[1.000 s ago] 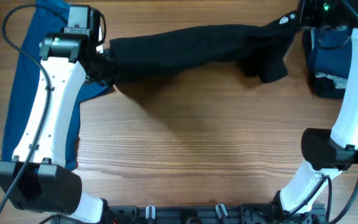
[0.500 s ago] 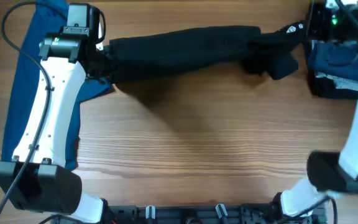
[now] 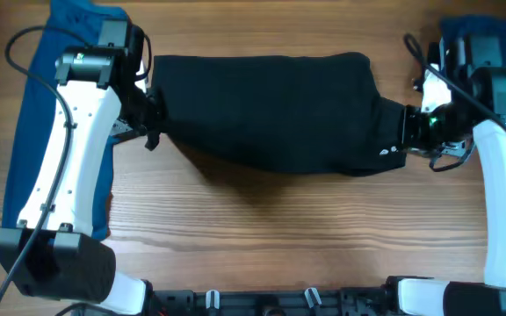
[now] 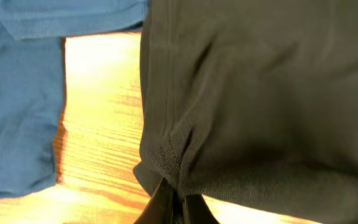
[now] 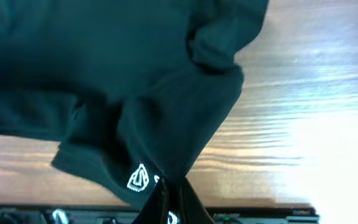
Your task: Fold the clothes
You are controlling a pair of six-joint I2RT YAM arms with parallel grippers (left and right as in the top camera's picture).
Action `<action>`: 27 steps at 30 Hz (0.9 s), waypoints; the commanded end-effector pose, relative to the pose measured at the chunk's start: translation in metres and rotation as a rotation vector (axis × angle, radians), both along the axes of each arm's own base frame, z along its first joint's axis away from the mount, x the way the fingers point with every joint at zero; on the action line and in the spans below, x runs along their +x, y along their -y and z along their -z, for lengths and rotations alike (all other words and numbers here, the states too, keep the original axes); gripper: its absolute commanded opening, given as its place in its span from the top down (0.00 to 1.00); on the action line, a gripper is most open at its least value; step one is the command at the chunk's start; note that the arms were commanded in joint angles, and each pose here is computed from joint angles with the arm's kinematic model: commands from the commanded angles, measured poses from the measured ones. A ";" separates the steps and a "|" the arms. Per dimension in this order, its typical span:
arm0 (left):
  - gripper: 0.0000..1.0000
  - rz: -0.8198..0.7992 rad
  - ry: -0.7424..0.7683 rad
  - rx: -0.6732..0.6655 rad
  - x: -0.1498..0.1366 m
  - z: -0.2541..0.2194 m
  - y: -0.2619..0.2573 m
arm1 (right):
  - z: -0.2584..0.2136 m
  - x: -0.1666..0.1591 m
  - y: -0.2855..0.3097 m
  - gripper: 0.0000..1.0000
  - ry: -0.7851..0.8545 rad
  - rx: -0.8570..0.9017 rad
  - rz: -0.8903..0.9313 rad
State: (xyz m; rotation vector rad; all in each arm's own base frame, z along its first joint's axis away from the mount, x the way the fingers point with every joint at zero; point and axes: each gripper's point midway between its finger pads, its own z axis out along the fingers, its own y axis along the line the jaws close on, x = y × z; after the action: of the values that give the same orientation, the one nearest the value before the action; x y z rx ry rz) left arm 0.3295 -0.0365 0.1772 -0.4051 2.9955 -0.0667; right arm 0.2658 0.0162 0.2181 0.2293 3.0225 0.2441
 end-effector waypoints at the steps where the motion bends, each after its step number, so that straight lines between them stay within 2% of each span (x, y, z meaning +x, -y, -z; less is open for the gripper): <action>1: 0.96 -0.033 -0.059 -0.019 -0.018 0.013 -0.001 | 0.013 -0.010 -0.009 0.96 -0.043 0.051 0.006; 5: 0.96 -0.052 -0.144 -0.010 -0.037 0.049 -0.003 | 0.033 -0.021 -0.002 0.96 -0.091 0.025 0.081; 10: 0.96 -0.064 -0.137 -0.011 -0.037 0.083 -0.004 | 0.069 -0.014 0.012 0.96 -0.084 0.031 0.179; 18: 0.96 -0.143 0.025 -0.013 0.003 0.086 -0.030 | 0.081 0.024 0.043 0.96 0.080 0.025 0.264; 27: 0.96 -0.143 0.190 -0.025 0.042 0.077 -0.030 | 0.094 0.055 0.047 0.96 0.136 0.033 0.256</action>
State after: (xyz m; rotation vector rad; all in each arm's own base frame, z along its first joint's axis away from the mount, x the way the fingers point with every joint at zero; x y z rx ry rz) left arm 0.3652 -0.0100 0.0935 -0.5629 2.8228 -0.1239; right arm 0.3156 -0.0301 0.1344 0.5560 2.8058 0.2655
